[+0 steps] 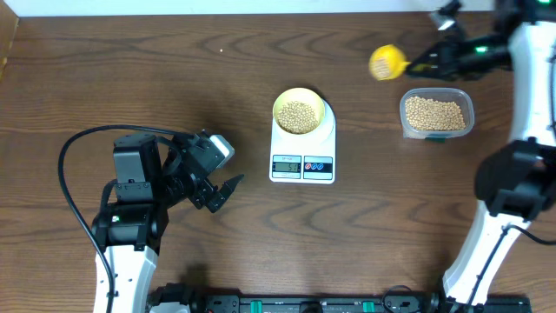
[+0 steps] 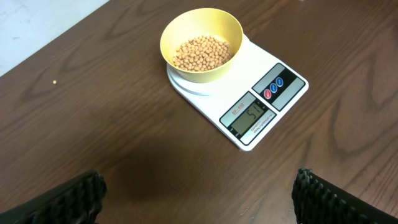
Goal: Scoop item into bowl and weigh 50g on scale
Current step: 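Carry the empty scoop right back toward the soybean tub, then dip the scoop into the soybean tub with the right gripper, then lift the scoop and swing it over the yellow bowl, then tip the scoop to add a few soybeans into the yellow bowl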
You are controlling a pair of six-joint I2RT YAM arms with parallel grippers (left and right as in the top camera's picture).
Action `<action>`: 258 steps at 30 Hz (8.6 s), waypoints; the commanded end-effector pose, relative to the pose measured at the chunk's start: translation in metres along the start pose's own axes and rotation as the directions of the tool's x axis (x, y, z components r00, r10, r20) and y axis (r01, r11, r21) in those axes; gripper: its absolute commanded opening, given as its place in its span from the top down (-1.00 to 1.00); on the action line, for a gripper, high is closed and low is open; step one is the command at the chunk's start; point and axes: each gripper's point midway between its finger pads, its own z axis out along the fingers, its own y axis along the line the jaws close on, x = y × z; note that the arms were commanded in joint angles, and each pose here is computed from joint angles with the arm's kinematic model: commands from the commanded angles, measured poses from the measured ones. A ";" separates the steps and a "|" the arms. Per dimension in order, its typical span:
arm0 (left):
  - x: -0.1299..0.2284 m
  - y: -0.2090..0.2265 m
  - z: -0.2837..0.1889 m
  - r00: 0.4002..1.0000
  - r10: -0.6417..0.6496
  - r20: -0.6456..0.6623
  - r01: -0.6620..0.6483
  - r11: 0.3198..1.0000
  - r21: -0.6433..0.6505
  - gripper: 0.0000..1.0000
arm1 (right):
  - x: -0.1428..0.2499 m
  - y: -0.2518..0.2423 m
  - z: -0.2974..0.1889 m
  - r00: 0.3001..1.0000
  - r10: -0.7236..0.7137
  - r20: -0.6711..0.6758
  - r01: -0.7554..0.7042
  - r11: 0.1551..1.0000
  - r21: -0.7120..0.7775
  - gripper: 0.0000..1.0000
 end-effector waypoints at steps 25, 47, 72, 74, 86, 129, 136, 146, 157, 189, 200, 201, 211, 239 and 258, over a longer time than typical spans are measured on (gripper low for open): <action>-0.001 -0.003 0.001 1.000 0.003 0.007 -0.003 1.000 0.013 -0.95 | 0.040 -0.079 -0.074 0.988 0.124 -0.089 -0.045 0.791 0.610 0.98; -0.001 -0.003 0.001 1.000 0.003 0.007 -0.003 1.000 0.013 -0.95 | 0.043 -0.081 -0.048 0.959 0.173 -0.223 0.110 0.500 0.859 0.98; -0.001 -0.003 0.001 1.000 0.003 0.007 -0.003 1.000 0.013 -0.95 | -0.002 0.006 0.035 0.978 -0.126 -0.164 0.196 0.822 0.535 0.98; -0.001 -0.003 0.001 1.000 0.003 0.007 -0.003 1.000 0.013 -0.95 | -0.008 0.025 0.049 0.970 -0.188 -0.152 0.237 0.859 0.454 0.98; -0.001 -0.003 0.001 1.000 0.003 0.007 -0.003 1.000 0.013 -0.95 | -0.002 0.112 0.135 0.864 -0.454 -0.216 0.501 0.813 0.298 0.98; -0.001 -0.003 0.001 1.000 0.003 0.007 -0.003 1.000 0.013 -0.95 | 0.042 0.078 0.213 0.802 -0.392 -0.451 0.564 0.745 0.356 0.98; -0.001 -0.003 0.001 1.000 0.003 0.007 -0.003 1.000 0.013 -0.95 | 0.041 0.063 0.214 0.795 -0.371 -0.481 0.579 0.702 0.415 0.98; -0.001 -0.003 0.001 1.000 0.003 0.007 -0.003 1.000 0.013 -0.95 | 0.042 0.056 0.217 0.789 -0.361 -0.498 0.586 0.688 0.429 0.98; -0.001 -0.003 0.001 1.000 0.003 0.007 -0.003 1.000 0.013 -0.95 | 0.047 0.053 0.225 0.780 -0.354 -0.516 0.590 0.689 0.420 0.98; -0.001 -0.003 0.001 1.000 0.003 0.007 -0.003 1.000 0.013 -0.95 | 0.058 0.052 0.236 0.767 -0.340 -0.544 0.589 0.708 0.390 0.98; -0.001 -0.003 0.001 1.000 0.003 0.007 -0.003 1.000 0.013 -0.95 | 0.062 0.055 0.238 0.767 -0.339 -0.545 0.584 0.721 0.372 0.98; -0.001 -0.003 0.001 1.000 0.003 0.007 -0.003 1.000 0.013 -0.95 | 0.062 0.056 0.238 0.767 -0.339 -0.545 0.583 0.723 0.370 0.98; -0.001 -0.003 0.001 1.000 0.003 0.007 -0.003 1.000 0.013 -0.95 | 0.064 0.059 0.240 0.767 -0.340 -0.544 0.577 0.737 0.353 0.98; -0.001 -0.003 0.001 1.000 0.003 0.007 -0.003 1.000 0.013 -0.95 | 0.072 0.069 0.239 0.788 -0.320 -0.527 0.510 0.818 0.265 0.98; -0.001 -0.003 0.001 1.000 0.003 0.007 -0.003 1.000 0.013 -0.95 | 0.050 0.079 0.204 0.863 -0.301 -0.406 0.381 0.915 0.133 0.98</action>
